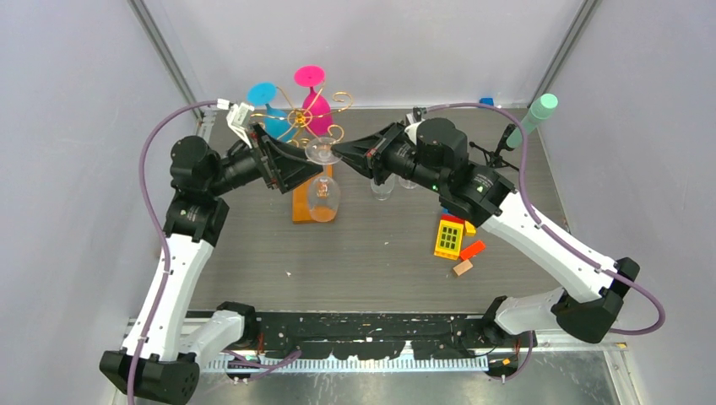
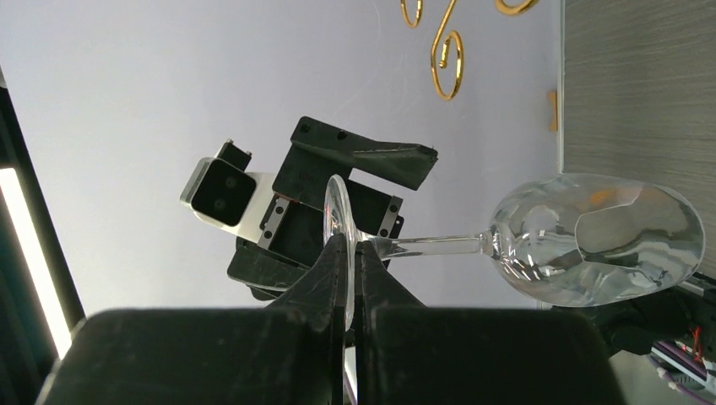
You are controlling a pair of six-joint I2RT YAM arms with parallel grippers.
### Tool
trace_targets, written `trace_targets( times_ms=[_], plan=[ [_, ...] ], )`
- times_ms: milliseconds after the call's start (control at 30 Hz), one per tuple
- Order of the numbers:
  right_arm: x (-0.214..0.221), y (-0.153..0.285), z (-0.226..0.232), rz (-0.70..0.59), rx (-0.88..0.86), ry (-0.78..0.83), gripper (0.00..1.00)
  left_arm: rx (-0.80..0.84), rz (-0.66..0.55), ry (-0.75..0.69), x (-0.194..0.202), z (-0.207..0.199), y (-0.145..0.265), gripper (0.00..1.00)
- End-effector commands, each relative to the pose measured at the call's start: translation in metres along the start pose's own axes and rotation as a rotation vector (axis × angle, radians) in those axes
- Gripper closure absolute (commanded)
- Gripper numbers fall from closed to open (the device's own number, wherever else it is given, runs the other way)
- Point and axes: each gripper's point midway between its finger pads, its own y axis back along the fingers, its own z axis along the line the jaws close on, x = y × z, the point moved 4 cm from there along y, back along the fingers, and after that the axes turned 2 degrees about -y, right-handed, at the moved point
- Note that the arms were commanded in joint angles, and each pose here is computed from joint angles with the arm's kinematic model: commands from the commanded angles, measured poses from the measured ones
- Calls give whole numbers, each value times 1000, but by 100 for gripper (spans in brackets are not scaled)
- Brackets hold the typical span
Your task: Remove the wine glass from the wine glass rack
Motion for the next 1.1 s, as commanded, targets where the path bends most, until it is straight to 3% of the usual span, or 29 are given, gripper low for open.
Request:
trace_targets(
  times_ms=[0,300,600,700,767,867,933,967,1067],
  plan=[
    [10,25,33,52,-153,-46,100,209,18,-42,3,-29,4,21],
    [22,34,24,92,-173,-56,100,352,110,-33,43,-41,-1,33],
    [35,48,9,140,-187,-47,100,360,112,-85,66,-44,0,81],
    [35,52,3,144,-178,-32,100,362,112,-95,67,-44,1,87],
    [36,54,-1,148,-166,-14,100,364,106,-103,68,-44,1,98],
    [37,57,-6,153,-171,15,99,357,86,-124,68,-44,3,100],
    [35,58,-10,142,-173,41,83,326,64,-135,66,-42,3,100],
    [33,61,-9,122,-182,54,61,308,52,-142,65,-42,4,100],
    [23,66,-24,49,-181,119,24,226,1,-156,57,-37,4,100]
  ],
)
